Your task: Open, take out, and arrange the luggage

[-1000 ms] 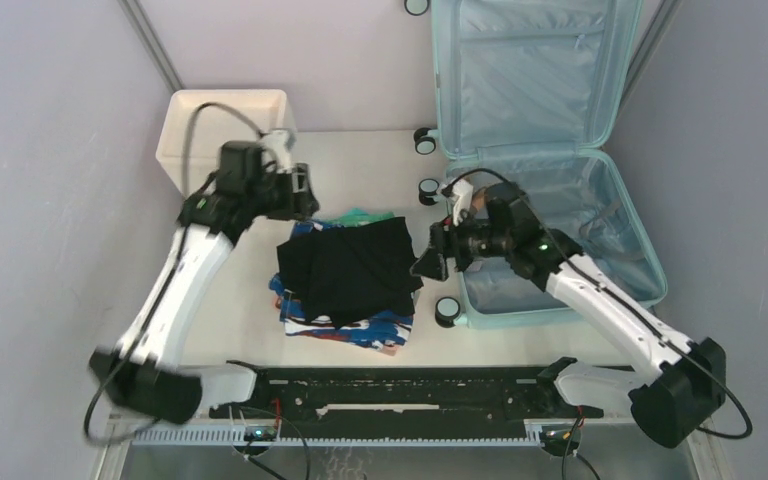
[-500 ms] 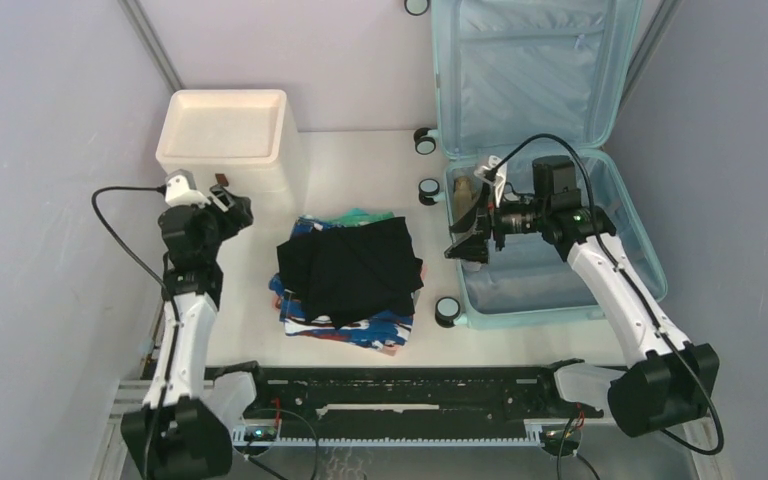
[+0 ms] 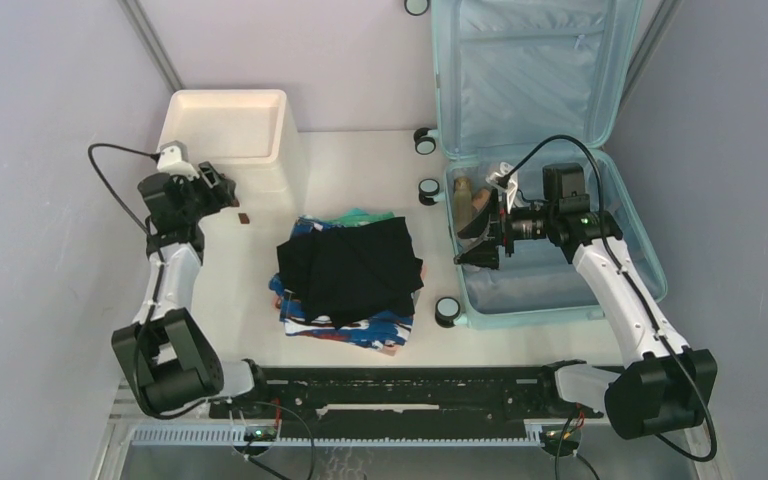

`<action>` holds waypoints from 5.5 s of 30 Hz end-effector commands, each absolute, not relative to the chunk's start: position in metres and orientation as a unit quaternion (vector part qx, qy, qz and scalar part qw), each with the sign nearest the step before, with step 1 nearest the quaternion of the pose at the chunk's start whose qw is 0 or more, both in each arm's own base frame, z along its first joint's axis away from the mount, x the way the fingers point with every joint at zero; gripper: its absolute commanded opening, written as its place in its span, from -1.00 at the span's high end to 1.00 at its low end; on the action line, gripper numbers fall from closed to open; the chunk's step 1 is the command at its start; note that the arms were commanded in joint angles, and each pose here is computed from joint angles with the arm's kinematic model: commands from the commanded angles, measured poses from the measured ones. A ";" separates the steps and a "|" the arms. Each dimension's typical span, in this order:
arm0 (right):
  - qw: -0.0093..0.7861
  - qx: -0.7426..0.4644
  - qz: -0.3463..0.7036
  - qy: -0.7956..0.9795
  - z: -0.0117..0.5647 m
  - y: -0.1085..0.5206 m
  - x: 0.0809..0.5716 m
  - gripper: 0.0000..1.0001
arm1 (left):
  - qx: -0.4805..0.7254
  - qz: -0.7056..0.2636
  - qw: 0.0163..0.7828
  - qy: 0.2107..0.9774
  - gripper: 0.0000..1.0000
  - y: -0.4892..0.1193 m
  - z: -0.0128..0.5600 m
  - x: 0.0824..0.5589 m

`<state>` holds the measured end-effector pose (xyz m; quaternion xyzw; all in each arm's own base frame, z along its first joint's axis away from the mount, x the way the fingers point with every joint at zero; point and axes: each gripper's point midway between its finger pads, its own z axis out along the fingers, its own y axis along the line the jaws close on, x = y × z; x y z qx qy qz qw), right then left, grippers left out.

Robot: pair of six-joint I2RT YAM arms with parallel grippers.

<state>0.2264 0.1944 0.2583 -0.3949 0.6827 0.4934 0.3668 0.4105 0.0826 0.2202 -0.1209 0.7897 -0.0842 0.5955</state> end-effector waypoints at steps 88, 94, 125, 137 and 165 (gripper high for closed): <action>0.381 -0.415 0.492 0.664 0.264 0.194 0.223 -0.68 | -0.050 -0.100 0.565 0.818 0.67 0.092 0.240 0.431; 0.382 -0.415 0.492 0.663 0.265 0.194 0.222 -0.68 | -0.050 -0.098 0.562 0.820 0.98 0.094 0.238 0.429; 0.388 -0.426 0.497 0.649 0.274 0.196 0.213 -0.68 | -0.129 -0.071 0.546 0.825 1.00 0.079 0.198 0.339; 0.397 -0.429 0.467 0.663 0.265 0.192 0.222 -0.69 | -0.233 -0.044 0.596 0.767 -0.47 0.081 0.241 0.292; 0.359 -0.086 0.351 0.861 0.186 0.120 0.413 -0.55 | -0.148 -0.235 0.653 0.705 -0.37 -0.014 0.329 0.314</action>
